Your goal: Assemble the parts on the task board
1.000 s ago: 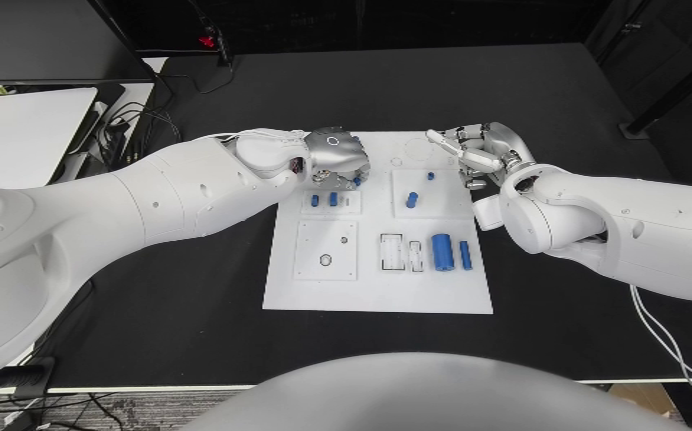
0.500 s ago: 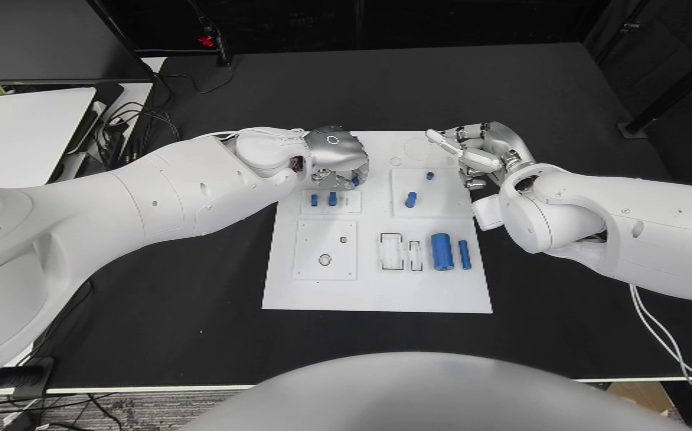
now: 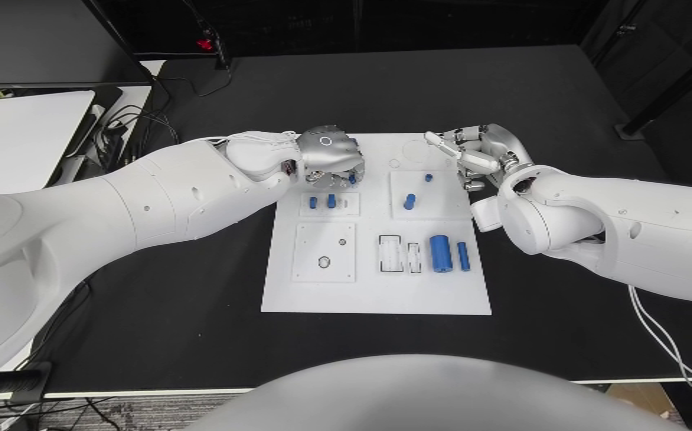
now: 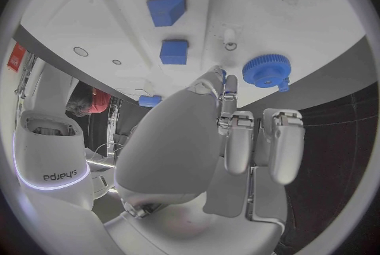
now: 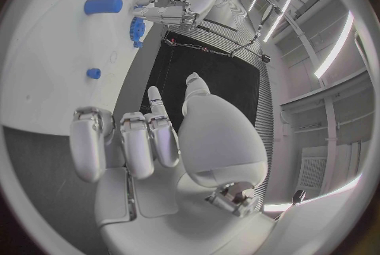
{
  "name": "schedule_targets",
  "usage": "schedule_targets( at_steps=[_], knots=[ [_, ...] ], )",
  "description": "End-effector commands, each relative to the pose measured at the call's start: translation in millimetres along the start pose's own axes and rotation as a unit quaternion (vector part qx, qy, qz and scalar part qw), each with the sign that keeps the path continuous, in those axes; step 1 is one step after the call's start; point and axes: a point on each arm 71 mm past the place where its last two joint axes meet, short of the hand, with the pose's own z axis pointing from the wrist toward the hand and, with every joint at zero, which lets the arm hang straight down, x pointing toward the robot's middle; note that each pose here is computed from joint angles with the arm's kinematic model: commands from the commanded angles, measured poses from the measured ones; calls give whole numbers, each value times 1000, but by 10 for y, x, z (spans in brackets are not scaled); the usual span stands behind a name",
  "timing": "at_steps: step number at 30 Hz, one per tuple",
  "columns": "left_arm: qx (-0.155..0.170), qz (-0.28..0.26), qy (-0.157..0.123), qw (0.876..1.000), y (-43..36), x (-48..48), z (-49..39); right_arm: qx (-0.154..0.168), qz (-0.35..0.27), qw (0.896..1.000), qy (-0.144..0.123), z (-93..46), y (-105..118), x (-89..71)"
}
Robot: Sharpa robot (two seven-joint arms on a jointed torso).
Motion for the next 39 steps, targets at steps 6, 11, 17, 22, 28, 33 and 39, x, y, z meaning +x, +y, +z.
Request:
schedule_targets(
  at_steps=[6,11,17,22,28,33,39],
  knots=[
    [3,31,-61,998,51,-208,-103,1,0,1000,-1,-8,-9,-3],
    [-3,29,-62,998,73,-242,-208,2,0,1000,-1,-10,-16,-7],
    [-14,20,-47,999,103,-227,-339,5,0,1000,0,-14,-26,-11],
    [-23,10,-34,999,125,-207,-430,7,0,1000,0,-19,-37,-12],
    [-33,-7,-29,999,149,-192,-487,8,0,1000,0,-26,-45,-18],
    [-39,-13,-22,999,180,-167,-514,8,0,1000,-1,-30,-50,-24],
    [-42,-17,-13,999,192,-123,-531,9,0,1000,-1,-34,-51,-27]
  ],
)
